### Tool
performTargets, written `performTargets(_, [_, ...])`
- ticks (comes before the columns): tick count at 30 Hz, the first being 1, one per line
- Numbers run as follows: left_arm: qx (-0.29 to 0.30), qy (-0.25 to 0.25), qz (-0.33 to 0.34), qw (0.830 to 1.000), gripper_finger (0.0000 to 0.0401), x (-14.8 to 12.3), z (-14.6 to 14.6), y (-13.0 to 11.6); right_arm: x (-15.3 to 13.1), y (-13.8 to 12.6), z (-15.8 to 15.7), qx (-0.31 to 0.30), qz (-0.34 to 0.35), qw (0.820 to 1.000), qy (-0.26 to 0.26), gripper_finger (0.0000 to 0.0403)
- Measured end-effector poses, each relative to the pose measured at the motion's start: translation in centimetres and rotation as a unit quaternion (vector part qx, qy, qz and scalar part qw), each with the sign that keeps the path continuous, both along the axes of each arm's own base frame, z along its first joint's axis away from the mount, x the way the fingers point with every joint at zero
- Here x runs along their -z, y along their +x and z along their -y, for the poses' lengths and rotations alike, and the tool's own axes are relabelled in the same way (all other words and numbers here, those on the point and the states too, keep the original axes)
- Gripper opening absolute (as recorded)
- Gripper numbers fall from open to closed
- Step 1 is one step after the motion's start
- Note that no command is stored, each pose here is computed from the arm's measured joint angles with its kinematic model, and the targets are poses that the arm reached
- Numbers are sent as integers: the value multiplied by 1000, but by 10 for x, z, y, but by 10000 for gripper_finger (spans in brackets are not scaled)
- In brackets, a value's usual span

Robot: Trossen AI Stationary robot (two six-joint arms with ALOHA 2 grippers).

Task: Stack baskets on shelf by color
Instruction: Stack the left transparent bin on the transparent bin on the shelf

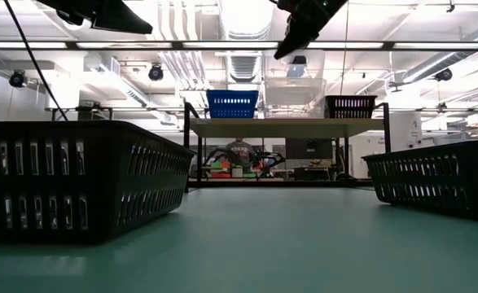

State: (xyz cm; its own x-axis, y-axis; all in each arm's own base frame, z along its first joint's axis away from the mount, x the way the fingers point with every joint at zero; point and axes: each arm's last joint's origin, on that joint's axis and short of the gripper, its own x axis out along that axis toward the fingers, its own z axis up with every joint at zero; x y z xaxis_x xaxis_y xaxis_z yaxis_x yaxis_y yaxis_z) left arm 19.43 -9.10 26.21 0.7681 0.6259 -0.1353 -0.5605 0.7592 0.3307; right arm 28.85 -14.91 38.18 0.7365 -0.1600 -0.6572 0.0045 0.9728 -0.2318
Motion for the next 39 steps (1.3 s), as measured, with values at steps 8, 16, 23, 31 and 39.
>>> performTargets(8, [0, 0, 0, 1000, 111, 0, 0, 0, -4, -1, -2, -3, -3, 1000, 5, 8])
performTargets(16, [0, 1, -1, 1000, 111, 0, 0, 0, -3, 0, -7, -20, -7, 1000, -3, 8])
performTargets(23, [0, 1, -1, 1000, 111, 1, 0, 0, -3, 1, -7, -25, -8, 1000, -7, 8])
performTargets(31, [0, 1, -1, 1000, 111, 1, 0, 0, -6, 1, -7, -26, 2, 1000, -16, 9])
performTargets(39, [0, 1, -1, 1000, 111, 1, 0, 0, -5, 2, -11, -44, 6, 999, 3, 9])
